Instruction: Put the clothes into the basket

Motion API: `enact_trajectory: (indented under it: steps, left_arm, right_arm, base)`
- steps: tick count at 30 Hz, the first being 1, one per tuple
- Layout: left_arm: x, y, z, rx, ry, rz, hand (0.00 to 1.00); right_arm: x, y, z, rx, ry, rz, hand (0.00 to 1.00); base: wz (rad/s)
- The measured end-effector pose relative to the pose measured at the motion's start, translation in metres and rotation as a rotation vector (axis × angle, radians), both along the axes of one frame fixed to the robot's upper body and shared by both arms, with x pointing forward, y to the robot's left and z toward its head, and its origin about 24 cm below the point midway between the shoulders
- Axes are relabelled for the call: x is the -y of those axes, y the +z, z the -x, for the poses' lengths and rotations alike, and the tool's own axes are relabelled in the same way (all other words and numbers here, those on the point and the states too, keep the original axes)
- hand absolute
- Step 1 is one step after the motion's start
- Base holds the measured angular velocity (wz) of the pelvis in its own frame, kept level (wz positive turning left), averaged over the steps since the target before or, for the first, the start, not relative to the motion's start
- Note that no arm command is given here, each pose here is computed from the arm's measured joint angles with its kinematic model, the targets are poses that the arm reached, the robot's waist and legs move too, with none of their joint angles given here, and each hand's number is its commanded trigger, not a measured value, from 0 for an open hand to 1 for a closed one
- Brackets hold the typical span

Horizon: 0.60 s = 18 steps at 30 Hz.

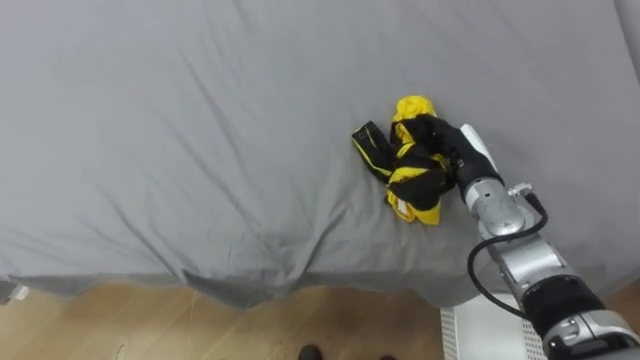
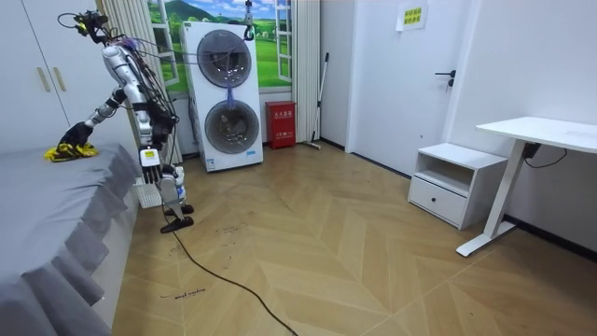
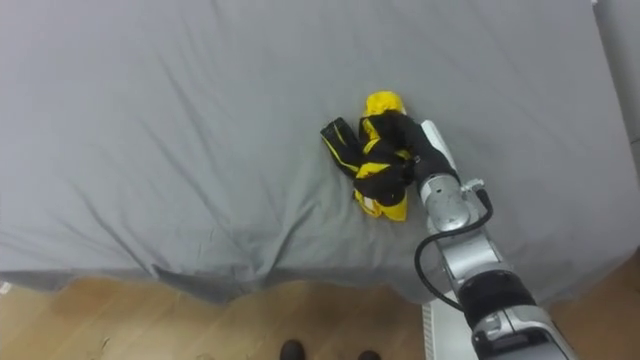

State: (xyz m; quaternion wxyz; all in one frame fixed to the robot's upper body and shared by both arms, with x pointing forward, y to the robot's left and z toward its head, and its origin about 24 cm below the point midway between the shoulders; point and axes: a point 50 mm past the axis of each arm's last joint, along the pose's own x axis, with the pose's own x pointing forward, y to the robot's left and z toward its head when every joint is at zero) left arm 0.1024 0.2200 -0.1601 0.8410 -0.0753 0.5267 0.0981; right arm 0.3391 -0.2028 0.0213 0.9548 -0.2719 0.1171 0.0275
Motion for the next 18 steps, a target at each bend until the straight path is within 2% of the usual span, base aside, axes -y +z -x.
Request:
enact_trajectory:
  steps: [18]
  left_arm:
    - [-0.001,0.0,0.001,-0.002,-0.007,0.014,0.0]
  right_arm:
    - [-0.001,-0.011,0.007,-0.061,0.049,0.019,1.0]
  base:
    - [0.0]
